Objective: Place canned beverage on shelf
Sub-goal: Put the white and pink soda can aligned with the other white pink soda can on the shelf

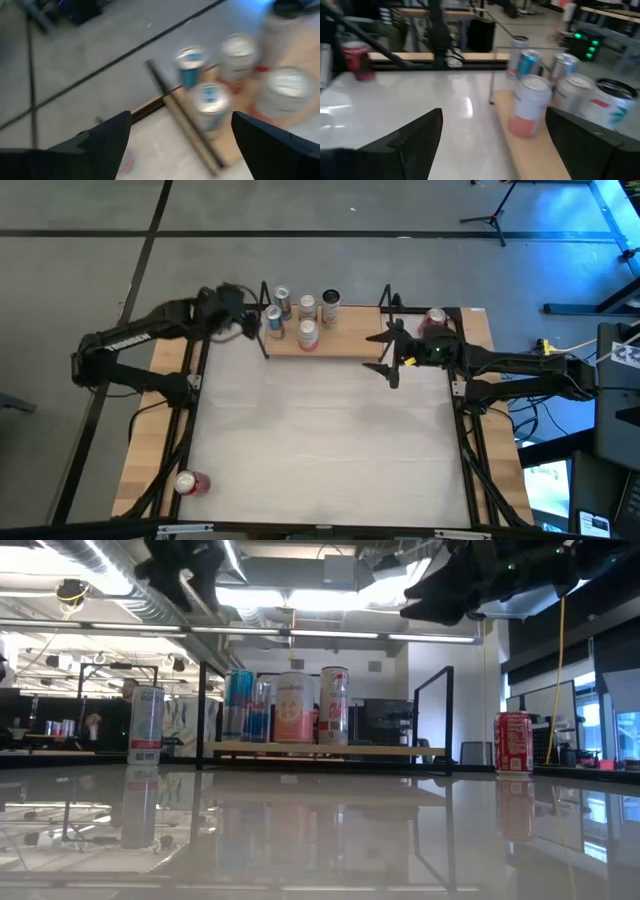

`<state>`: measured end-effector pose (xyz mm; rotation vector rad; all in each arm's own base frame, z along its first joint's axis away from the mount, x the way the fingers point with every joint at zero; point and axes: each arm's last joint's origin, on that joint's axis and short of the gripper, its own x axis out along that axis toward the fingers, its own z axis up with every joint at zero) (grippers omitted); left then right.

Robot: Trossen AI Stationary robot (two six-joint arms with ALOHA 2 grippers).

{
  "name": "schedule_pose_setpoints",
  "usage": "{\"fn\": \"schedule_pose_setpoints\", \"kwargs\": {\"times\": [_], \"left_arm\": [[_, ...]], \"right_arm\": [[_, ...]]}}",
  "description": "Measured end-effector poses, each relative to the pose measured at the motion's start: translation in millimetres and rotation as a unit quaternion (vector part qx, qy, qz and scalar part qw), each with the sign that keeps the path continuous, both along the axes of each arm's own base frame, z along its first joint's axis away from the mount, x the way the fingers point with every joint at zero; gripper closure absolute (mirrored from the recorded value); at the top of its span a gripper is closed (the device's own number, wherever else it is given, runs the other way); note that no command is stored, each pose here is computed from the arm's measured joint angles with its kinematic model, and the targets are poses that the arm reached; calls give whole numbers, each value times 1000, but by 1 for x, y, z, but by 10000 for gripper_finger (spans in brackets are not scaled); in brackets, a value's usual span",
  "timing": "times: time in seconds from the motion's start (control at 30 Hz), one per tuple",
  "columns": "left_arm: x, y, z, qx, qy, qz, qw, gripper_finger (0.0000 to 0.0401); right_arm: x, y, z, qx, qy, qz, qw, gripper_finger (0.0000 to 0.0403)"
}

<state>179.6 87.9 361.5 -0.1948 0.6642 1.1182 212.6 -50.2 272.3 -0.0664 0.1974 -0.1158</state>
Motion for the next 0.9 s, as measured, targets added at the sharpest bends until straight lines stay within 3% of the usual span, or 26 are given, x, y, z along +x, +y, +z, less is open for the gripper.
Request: {"fn": "schedule_pose_setpoints", "kwargs": {"times": [0.33, 0.67, 0.9], "left_arm": [[-36, 63, -17, -114, 16, 113, 987, 66], [-45, 126, -39, -181, 85, 192, 961, 66], [-48, 144, -56, -227, 111, 207, 945, 66]], "right_arm": [[1, 2, 4, -3, -23, 36, 999, 54], [1, 2, 3, -42, -15, 43, 998, 54], [1, 2, 3, -68, -13, 47, 996, 54]]}}
